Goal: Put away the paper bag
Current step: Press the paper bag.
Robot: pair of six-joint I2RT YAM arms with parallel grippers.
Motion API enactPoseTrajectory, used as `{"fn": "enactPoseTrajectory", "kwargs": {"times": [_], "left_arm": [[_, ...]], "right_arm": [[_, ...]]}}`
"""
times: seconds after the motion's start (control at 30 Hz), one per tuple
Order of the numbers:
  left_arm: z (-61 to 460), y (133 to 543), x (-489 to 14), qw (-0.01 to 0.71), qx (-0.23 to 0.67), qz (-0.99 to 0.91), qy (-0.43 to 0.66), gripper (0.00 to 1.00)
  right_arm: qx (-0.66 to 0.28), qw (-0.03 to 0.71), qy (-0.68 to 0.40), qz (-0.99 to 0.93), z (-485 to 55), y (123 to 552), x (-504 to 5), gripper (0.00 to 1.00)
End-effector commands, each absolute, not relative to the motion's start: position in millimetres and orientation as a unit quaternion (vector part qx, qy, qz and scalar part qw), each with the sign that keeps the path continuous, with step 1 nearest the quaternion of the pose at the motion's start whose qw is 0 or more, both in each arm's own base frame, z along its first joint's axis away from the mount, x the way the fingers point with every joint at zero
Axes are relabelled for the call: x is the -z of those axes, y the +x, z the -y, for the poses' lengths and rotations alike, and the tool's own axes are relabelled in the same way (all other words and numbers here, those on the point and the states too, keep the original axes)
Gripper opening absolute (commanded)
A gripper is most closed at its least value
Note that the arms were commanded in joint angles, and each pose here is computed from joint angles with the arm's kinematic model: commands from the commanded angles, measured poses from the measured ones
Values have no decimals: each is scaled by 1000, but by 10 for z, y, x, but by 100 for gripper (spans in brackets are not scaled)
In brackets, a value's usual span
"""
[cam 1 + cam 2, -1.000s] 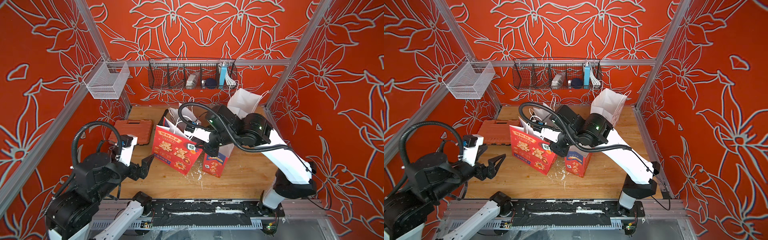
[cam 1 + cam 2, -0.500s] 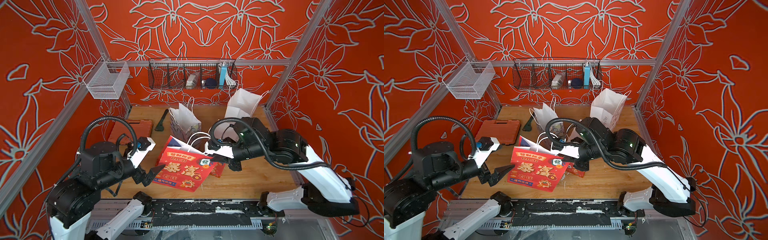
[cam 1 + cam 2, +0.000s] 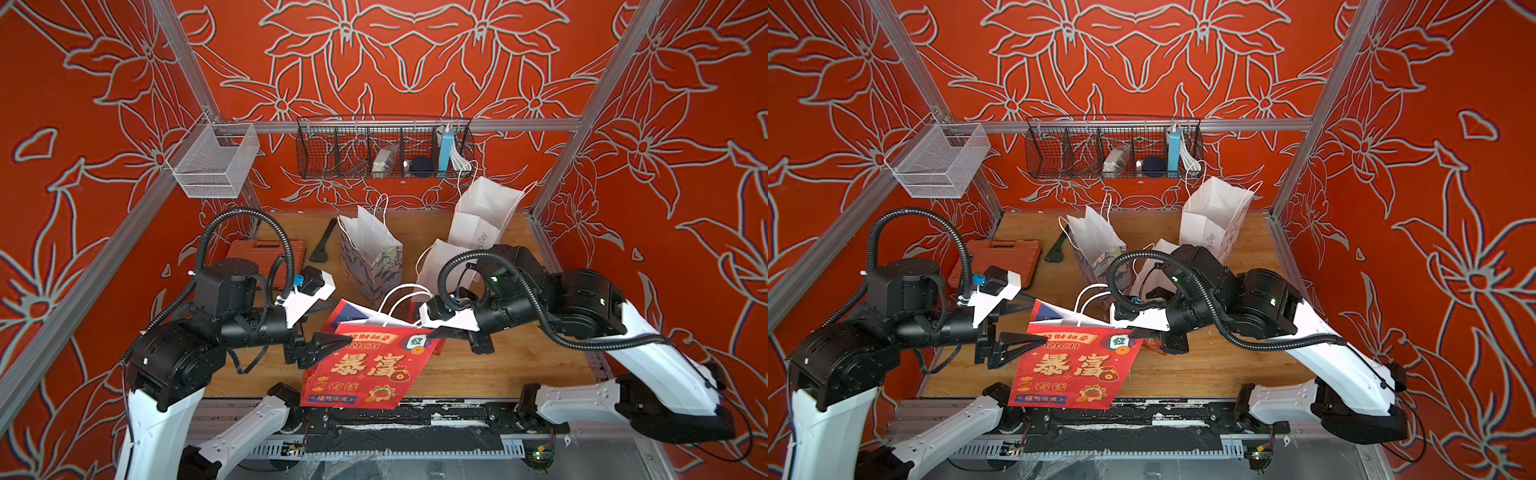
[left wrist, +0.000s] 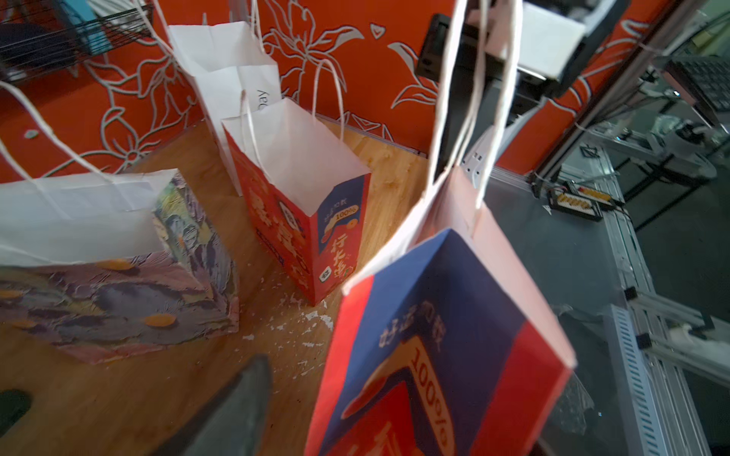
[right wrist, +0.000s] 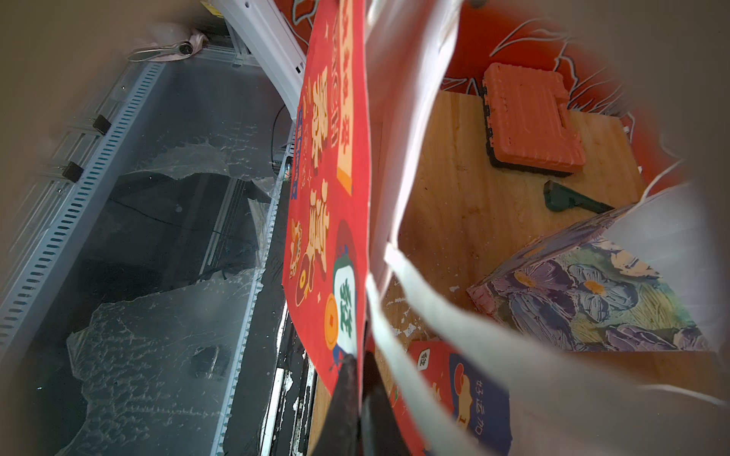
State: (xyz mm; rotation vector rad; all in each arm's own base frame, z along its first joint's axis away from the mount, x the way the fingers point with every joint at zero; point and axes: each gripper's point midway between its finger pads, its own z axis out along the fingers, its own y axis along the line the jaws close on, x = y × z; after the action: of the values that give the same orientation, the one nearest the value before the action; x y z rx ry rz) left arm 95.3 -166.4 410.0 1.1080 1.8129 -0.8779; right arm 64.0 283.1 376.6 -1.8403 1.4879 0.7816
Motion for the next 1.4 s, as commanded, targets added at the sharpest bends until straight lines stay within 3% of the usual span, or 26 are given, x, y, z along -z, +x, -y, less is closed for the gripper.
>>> {"fn": "enactPoseTrajectory", "kwargs": {"times": [0.0,0.2,0.23,0.3,0.37,0.53,0.67,0.7,0.77,1.0,1.13,1.37], "left_arm": [[1797,791,-4126,377,417,-690,456,61],[1784,718,-4093,383,423,-684,455,45],[1778,697,-4093,384,425,-683,453,37],[1771,668,-4077,384,428,-683,451,10],[1767,648,-4046,380,433,-685,445,0],[1758,635,-4114,408,435,-673,438,0],[1734,669,-4226,457,427,-654,425,0],[1728,685,-4259,469,427,-650,419,0],[1724,710,-4320,492,432,-639,404,0],[1598,1279,-4350,561,363,-673,316,0],[1634,1575,-4388,554,331,-691,326,0],[1460,1865,-4680,577,388,-650,307,0]], "right_arm": [[-307,340,-717,-525,-2845,571,-3870,0],[-299,347,-716,-527,-2799,584,-3870,0],[-301,346,-714,-530,-2798,581,-3864,0],[-309,341,-710,-532,-2798,557,-3869,0],[-320,334,-708,-534,-2802,524,-3874,0],[-339,339,-689,-543,-2775,487,-3956,0],[-350,407,-619,-572,-2690,621,-4162,64],[-351,426,-596,-583,-2651,678,-4190,74],[-359,455,-553,-598,-2548,755,-4232,83],[-380,463,-454,-659,-2508,1194,-4248,90],[-433,445,-432,-654,-2576,1486,-4497,91],[-504,441,-432,-604,-2578,1872,-4845,95]]}}
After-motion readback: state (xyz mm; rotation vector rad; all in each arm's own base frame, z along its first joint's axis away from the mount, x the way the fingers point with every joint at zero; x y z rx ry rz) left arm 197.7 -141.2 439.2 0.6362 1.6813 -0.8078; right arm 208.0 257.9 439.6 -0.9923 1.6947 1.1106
